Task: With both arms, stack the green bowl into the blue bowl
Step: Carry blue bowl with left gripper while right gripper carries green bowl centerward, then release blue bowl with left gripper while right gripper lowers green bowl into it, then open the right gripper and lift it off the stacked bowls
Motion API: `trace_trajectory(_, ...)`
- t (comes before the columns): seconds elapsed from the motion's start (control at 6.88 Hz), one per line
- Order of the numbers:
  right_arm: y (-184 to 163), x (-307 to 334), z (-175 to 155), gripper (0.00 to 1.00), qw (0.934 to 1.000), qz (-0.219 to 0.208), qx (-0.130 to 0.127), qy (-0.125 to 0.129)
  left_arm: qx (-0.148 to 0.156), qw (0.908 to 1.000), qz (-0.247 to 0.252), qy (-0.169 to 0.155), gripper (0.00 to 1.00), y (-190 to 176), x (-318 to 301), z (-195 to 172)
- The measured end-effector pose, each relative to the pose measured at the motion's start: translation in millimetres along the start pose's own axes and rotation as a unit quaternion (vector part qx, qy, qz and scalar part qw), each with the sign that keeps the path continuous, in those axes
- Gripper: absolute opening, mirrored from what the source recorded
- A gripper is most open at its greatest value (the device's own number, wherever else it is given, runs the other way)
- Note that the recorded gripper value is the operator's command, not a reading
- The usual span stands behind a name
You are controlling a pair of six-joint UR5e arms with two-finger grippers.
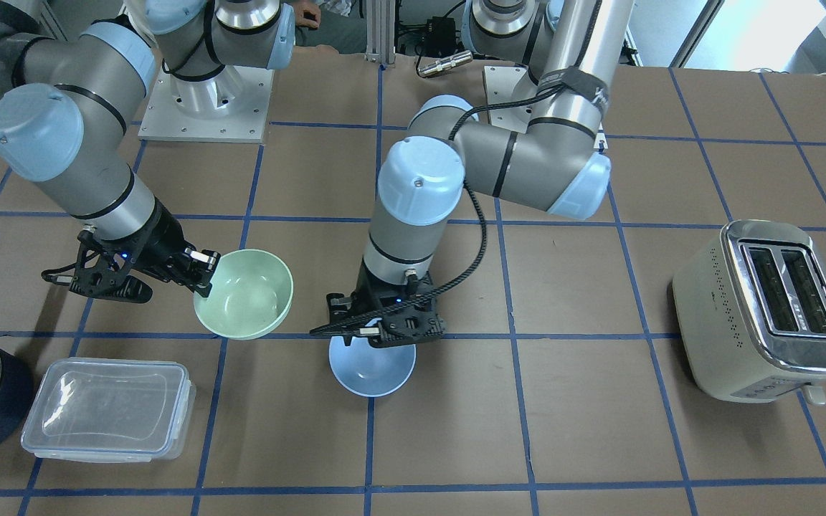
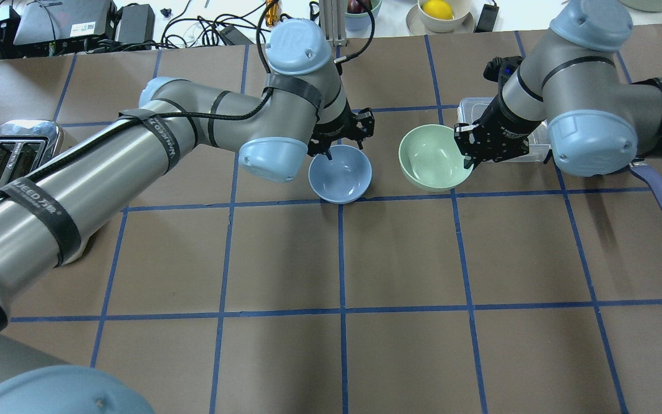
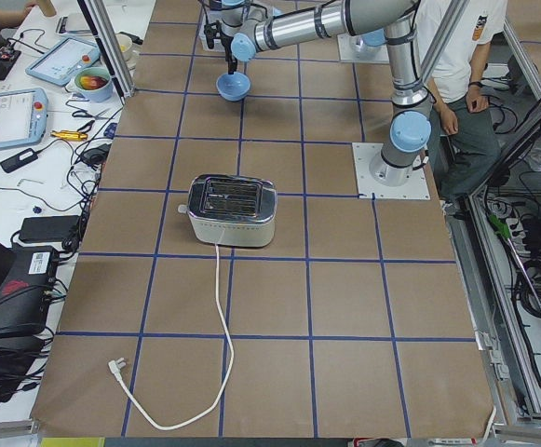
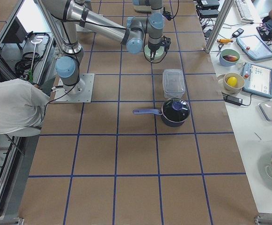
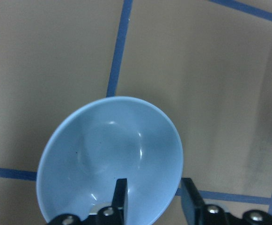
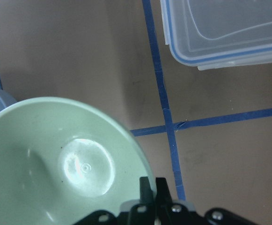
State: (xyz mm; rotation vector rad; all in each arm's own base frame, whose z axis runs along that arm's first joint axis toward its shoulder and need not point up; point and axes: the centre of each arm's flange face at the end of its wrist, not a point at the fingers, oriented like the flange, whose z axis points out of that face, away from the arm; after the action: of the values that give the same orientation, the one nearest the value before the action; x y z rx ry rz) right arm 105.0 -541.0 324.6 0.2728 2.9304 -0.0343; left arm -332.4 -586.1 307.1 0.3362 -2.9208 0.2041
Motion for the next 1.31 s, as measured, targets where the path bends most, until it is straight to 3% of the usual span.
trace_trajectory(0.29,-9,-54,9,0.0,0.9995,0.014,-0.004,-0.028,0.01,0.9996,0.025,-0.009,1.0,-38,-63,-71)
trace_trajectory(0.44,-13,-100,22,0.0,0.9995,0.012,-0.009,-0.029,-0.001,0.9986,0.045,-0.027,1.0,-44,-97,-107)
trace_trajectory(0.73,-12,-175,54,0.0,0.9999,-0.004,-0.012,-0.001,-0.043,0.9894,0.111,-0.083,1.0,-27,-155,-173)
trace_trajectory(1.16,-13,-185,93,0.0,0.9983,-0.018,-0.008,0.055,-0.046,0.9859,0.132,-0.093,1.0,2,-167,-224)
trace_trajectory(1.31,-13,-183,101,0.17,0.9979,-0.019,-0.01,0.061,-0.043,0.9854,0.135,-0.095,1.0,5,-166,-228)
